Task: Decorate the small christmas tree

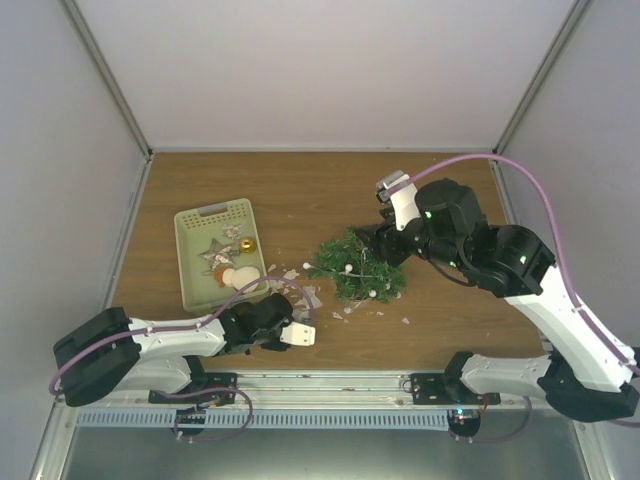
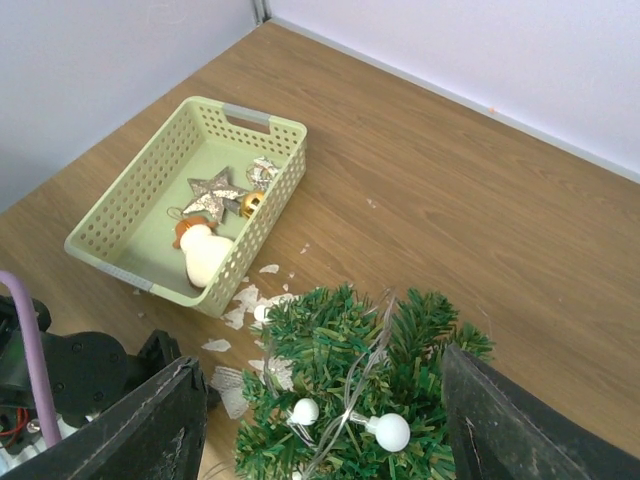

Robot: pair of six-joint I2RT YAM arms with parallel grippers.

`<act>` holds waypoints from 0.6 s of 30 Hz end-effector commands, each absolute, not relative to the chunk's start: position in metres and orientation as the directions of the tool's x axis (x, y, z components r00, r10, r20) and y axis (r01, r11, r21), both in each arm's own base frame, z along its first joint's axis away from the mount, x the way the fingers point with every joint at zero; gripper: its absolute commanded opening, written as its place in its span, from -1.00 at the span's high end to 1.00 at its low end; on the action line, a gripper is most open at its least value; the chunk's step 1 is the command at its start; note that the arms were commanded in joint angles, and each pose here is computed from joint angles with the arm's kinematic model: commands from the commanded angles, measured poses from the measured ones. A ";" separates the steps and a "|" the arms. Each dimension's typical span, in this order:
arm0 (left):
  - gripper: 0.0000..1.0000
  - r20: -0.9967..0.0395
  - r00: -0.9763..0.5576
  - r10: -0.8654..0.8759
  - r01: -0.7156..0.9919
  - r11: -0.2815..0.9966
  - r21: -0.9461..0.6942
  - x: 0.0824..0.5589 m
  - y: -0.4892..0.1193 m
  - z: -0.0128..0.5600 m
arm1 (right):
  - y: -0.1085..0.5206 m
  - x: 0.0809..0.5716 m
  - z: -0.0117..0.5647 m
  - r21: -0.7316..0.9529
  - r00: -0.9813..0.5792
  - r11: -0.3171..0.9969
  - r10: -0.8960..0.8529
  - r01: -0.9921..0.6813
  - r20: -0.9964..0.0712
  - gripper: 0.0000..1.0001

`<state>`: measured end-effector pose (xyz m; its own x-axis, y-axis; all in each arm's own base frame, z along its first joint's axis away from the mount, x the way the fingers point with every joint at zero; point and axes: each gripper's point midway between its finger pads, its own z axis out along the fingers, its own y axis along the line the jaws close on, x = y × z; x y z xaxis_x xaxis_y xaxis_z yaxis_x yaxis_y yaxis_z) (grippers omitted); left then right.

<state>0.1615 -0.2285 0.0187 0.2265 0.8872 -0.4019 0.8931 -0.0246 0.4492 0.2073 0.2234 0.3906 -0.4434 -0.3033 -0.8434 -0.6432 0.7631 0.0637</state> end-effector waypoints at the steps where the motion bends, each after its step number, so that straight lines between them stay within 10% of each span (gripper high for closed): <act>1: 0.59 -0.412 0.225 0.883 0.875 0.002 0.484 0.169 -0.233 0.024 | 0.219 0.209 0.396 0.075 -0.437 0.775 -0.271 -0.628 -0.858 -0.30; 9: 0.04 -0.440 0.233 0.867 0.857 0.031 0.515 0.174 -0.237 0.040 | 0.220 0.209 0.394 0.073 -0.439 0.773 -0.278 -0.631 -0.854 -0.31; 18: 0.07 -0.417 0.238 0.877 0.852 0.018 0.523 0.179 -0.242 0.027 | 0.219 0.210 0.395 0.069 -0.436 0.774 -0.277 -0.629 -0.856 -0.32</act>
<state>0.1733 -0.2341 0.0275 0.2248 0.8816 -0.4150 0.8670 0.0134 0.4981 0.2079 0.2234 0.3904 -0.4422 -0.3008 -0.8450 -0.6425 0.7636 0.0644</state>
